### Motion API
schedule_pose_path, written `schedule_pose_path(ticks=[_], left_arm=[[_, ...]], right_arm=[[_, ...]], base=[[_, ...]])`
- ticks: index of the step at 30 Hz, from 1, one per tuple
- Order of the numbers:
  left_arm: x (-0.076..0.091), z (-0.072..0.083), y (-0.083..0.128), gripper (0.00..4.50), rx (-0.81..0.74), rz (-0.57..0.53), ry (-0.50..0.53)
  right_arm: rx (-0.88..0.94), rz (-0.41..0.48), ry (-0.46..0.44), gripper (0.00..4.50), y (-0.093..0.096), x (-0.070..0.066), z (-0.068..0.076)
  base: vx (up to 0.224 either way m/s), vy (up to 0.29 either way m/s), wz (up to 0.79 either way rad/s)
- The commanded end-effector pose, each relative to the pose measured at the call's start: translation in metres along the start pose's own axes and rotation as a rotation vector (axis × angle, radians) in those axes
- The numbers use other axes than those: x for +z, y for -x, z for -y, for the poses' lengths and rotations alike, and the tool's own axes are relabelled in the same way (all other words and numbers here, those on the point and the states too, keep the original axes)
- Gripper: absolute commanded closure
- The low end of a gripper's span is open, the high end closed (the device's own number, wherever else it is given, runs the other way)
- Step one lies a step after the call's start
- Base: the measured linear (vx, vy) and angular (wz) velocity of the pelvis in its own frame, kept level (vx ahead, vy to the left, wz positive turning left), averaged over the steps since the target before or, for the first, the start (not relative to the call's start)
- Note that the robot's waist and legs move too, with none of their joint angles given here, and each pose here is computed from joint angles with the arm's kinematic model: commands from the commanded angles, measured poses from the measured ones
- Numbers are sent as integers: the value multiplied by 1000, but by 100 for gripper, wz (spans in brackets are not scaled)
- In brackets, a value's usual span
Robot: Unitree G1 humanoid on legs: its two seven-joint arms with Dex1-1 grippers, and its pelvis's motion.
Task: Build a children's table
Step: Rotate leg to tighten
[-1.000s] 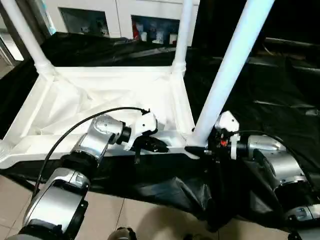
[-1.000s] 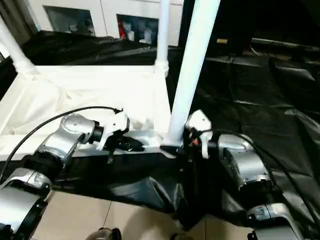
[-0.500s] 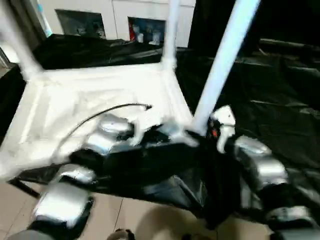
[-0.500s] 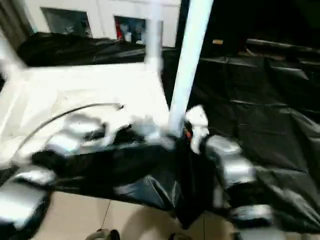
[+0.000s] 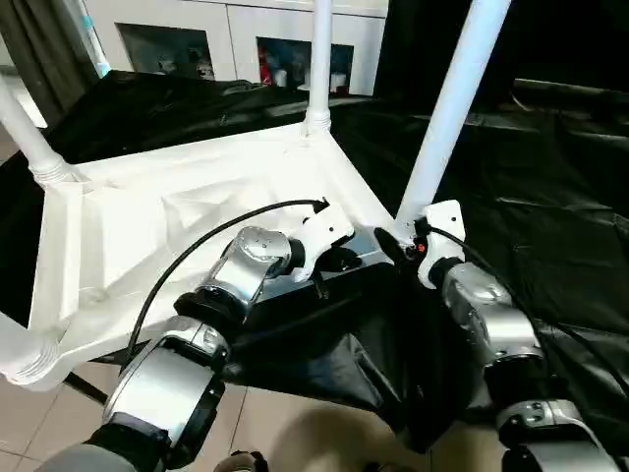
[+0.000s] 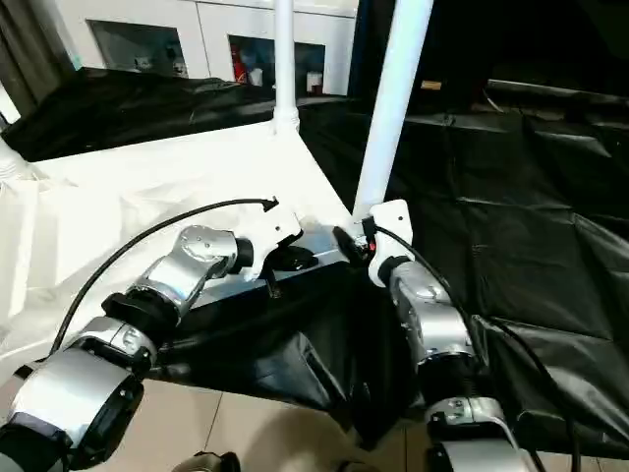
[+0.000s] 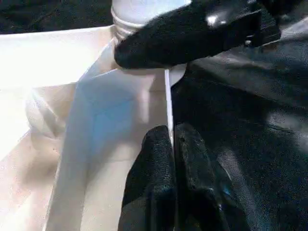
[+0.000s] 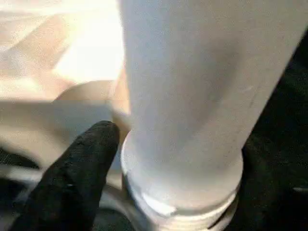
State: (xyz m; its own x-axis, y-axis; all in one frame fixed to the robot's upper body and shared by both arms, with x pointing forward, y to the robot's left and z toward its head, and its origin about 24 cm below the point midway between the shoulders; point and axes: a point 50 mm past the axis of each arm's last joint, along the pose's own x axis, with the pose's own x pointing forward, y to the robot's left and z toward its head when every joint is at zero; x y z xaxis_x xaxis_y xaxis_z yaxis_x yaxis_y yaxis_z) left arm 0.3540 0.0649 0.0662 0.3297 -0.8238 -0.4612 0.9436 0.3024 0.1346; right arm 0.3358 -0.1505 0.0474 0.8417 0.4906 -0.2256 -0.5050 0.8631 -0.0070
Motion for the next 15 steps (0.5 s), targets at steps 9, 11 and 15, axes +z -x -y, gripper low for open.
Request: schedule_pose_path(ticks=[9,11,15], left_arm=[[-13,13,34,450,-325,67,-56],[-15,13,37,450,-341,59,-62],[-18,13,47,450,-372,59,-45]], right_arm=[[547,-66,117,60,30,5,-7],[579,-75,123,60,32,5,-7],[647,-104,136,60,37,5,-5]], base=[[0,0,0],[0,0,0],[0,0,0]])
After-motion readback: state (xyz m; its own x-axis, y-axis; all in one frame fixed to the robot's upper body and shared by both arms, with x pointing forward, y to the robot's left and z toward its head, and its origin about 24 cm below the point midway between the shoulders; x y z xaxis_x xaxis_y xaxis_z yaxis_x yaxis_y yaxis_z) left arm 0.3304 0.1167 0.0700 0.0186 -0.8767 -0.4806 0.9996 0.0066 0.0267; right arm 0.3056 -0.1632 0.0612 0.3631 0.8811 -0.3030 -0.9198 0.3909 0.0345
